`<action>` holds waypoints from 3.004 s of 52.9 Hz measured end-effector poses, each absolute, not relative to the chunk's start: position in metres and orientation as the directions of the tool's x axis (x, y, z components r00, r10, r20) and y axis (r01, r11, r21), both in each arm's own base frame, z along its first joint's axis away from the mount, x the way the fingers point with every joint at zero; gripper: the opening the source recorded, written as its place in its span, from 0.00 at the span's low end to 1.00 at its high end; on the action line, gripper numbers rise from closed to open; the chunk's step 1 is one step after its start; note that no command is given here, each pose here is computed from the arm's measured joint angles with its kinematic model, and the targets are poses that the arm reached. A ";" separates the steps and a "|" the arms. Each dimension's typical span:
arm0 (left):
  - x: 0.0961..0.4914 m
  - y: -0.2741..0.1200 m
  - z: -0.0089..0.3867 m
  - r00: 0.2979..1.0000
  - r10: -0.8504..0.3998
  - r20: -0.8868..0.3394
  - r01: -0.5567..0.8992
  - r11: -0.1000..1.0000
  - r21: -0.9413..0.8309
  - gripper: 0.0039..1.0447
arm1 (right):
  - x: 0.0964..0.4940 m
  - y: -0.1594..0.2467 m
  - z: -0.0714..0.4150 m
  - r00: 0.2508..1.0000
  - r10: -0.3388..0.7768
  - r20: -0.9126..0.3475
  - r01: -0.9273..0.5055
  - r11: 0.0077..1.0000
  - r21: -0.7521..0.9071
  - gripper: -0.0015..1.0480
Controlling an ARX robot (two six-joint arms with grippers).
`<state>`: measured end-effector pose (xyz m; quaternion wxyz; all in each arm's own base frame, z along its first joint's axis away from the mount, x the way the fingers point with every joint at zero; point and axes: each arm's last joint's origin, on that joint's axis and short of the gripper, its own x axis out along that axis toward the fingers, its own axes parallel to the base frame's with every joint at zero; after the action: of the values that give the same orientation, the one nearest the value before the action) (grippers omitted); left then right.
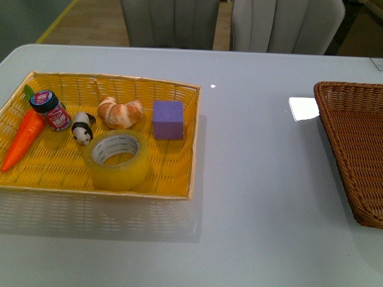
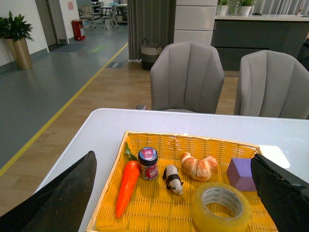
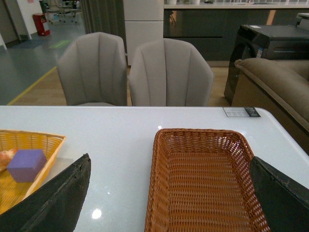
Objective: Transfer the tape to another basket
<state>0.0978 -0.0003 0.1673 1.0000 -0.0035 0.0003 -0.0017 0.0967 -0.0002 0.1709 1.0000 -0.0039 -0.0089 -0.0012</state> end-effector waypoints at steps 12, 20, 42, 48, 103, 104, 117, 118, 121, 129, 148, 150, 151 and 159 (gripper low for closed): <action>0.098 0.000 0.167 1.000 -0.004 -0.001 0.004 1.000 -0.007 0.92 | 0.108 -0.012 0.173 0.862 0.119 -0.493 0.003 0.971 0.240 0.91; 0.098 0.000 0.167 1.000 -0.003 -0.001 0.003 1.000 -0.007 0.92 | 0.157 -0.052 0.184 0.837 0.002 -0.547 0.147 0.962 0.228 0.91; 0.098 0.000 0.167 1.000 -0.003 -0.001 0.003 1.000 -0.007 0.92 | 0.316 -0.152 0.120 0.732 -0.172 -0.659 0.202 0.979 -0.031 0.91; 0.098 0.000 0.167 1.000 -0.003 -0.001 0.003 1.000 -0.007 0.92 | 0.345 -0.168 0.091 0.676 -0.181 -0.714 0.191 0.979 -0.068 0.91; 0.098 0.000 0.167 1.000 -0.003 -0.001 0.003 1.000 -0.007 0.92 | 0.385 -0.167 0.032 0.568 -0.023 -0.822 0.117 0.992 0.053 0.10; 0.098 0.000 0.167 1.000 -0.003 -0.001 0.003 1.000 -0.007 0.92 | 0.385 -0.161 0.034 0.575 -0.013 -0.818 0.114 0.991 0.065 0.06; 0.098 0.000 0.167 1.000 -0.003 -0.001 0.003 1.000 -0.007 0.92 | 0.384 -0.076 0.034 0.577 0.107 -0.809 0.011 0.990 0.139 0.04; 0.098 0.000 0.167 1.000 -0.003 -0.001 0.003 1.000 -0.007 0.92 | 0.384 -0.068 0.033 0.574 0.118 -0.810 0.006 0.989 0.148 0.04; 0.098 0.000 0.167 1.000 -0.003 -0.001 0.003 1.000 -0.007 0.92 | 0.384 -0.054 0.031 0.570 0.134 -0.810 -0.007 0.987 0.158 0.04; 0.098 0.000 0.167 1.000 -0.003 -0.001 0.003 1.000 -0.007 0.92 | 0.387 -0.026 0.031 0.569 0.158 -0.807 -0.018 0.983 0.180 0.04; 0.098 0.000 0.167 1.000 -0.003 -0.001 0.003 1.000 -0.007 0.92 | 0.384 -0.003 0.028 0.579 0.167 -0.798 -0.007 0.980 0.200 0.26; 0.098 0.000 0.167 1.000 -0.003 -0.001 0.003 1.000 -0.007 0.92 | 0.384 -0.005 0.028 0.585 0.163 -0.794 0.000 0.980 0.201 0.33; 0.098 0.000 0.167 1.000 -0.003 -0.001 0.003 1.000 -0.007 0.92 | 0.384 -0.006 0.028 0.587 0.162 -0.794 0.002 0.980 0.201 0.34; 0.098 0.000 0.167 1.000 -0.003 -0.001 0.003 1.000 -0.007 0.92 | 0.378 -0.018 0.041 0.637 0.122 -0.761 0.023 0.984 0.178 0.59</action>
<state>0.0978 -0.0003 0.1673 1.0000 -0.0035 0.0003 -0.0017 0.3778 -0.0184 0.0409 0.9007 0.0856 0.4250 0.0275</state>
